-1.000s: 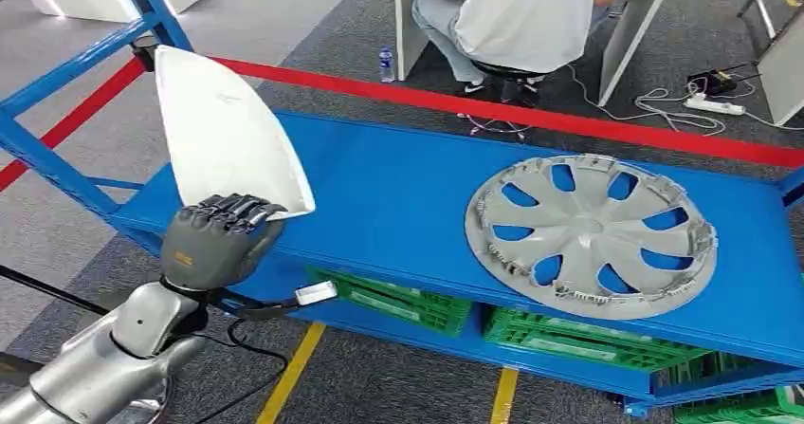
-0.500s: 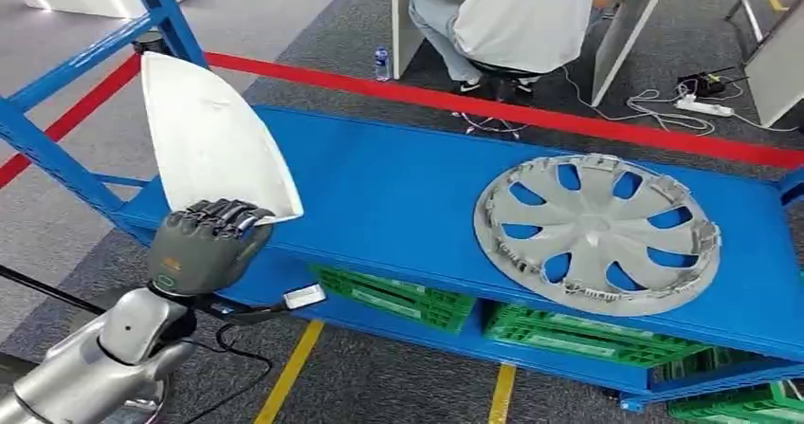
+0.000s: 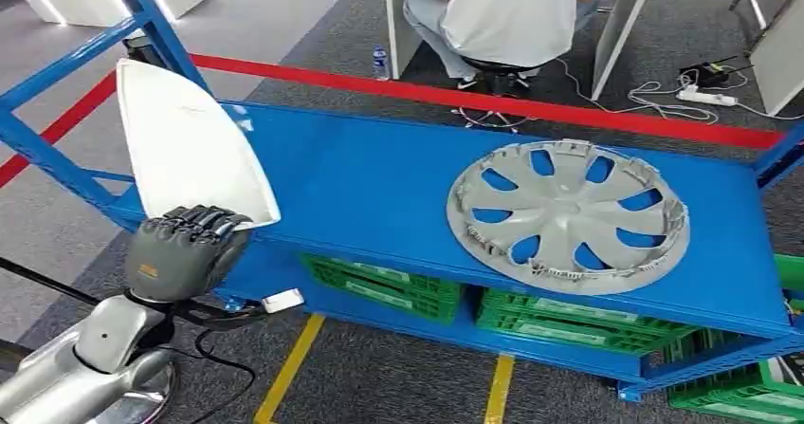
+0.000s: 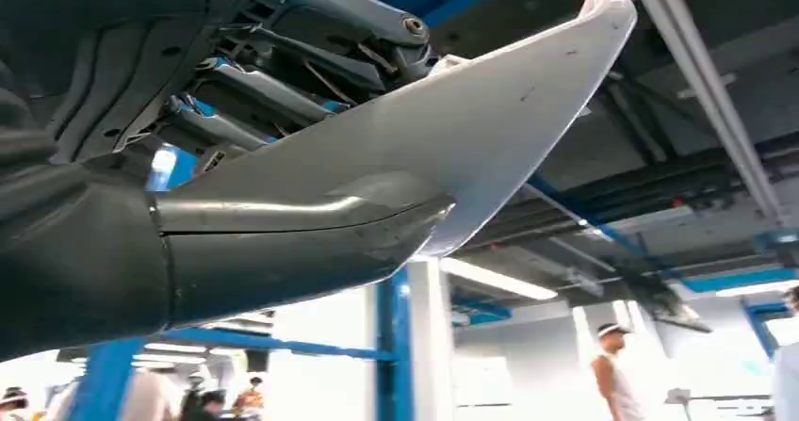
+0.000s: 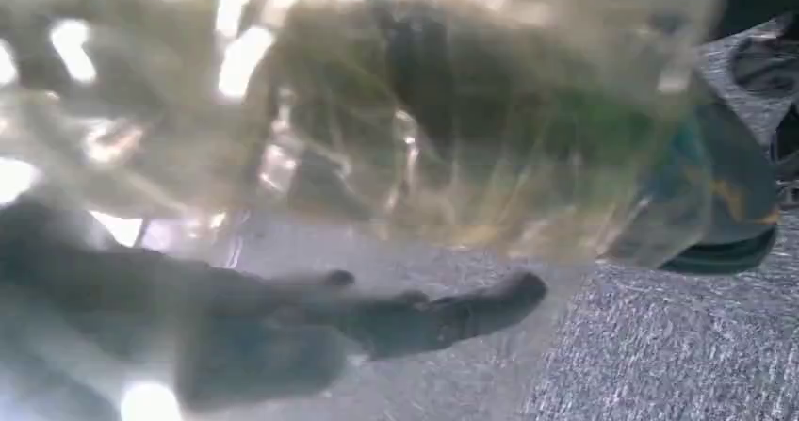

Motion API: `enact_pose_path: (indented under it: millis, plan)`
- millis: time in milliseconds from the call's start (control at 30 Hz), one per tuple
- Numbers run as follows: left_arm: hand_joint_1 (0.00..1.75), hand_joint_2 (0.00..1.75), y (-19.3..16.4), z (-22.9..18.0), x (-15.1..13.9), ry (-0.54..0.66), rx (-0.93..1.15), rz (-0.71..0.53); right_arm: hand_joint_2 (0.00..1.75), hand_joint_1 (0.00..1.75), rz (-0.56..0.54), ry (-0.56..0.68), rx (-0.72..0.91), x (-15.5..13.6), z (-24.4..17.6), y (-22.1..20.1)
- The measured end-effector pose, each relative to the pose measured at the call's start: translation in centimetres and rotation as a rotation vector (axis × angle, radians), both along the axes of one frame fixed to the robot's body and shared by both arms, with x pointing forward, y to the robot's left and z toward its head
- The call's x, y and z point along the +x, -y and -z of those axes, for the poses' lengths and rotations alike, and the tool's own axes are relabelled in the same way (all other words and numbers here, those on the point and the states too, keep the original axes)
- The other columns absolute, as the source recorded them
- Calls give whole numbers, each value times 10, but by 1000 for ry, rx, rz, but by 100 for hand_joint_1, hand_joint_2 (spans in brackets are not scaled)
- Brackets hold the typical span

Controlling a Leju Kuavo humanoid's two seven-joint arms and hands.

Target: Take the parts from the cabinet and place them on the table.

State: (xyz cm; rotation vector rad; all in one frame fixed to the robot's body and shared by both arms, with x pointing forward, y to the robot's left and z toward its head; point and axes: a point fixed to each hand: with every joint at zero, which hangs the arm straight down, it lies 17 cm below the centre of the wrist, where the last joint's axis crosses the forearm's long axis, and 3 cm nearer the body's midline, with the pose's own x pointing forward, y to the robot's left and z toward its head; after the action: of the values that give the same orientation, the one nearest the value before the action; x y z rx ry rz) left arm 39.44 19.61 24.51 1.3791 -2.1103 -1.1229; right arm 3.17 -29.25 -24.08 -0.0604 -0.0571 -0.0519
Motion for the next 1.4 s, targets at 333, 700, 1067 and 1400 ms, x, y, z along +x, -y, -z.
enact_pose_path:
  millis: [333, 700, 1067, 1400]
  plan:
    - [164, 175, -7, -1, -1, 3, 5, -12, 0, 0, -4, 6, 1, 4, 0, -2]
    - [164, 175, -21, 19, -10, -45, 11, -46, 0, 0, -3, -1, -58, 1, 0, 8]
    - [164, 175, -57, 27, -20, -48, 67, -112, 0, 0, 29, -23, -78, -13, -6, 12]
    - [164, 175, -75, 27, -30, -60, 47, -148, 0, 0, 25, -17, -73, -10, -9, 14]
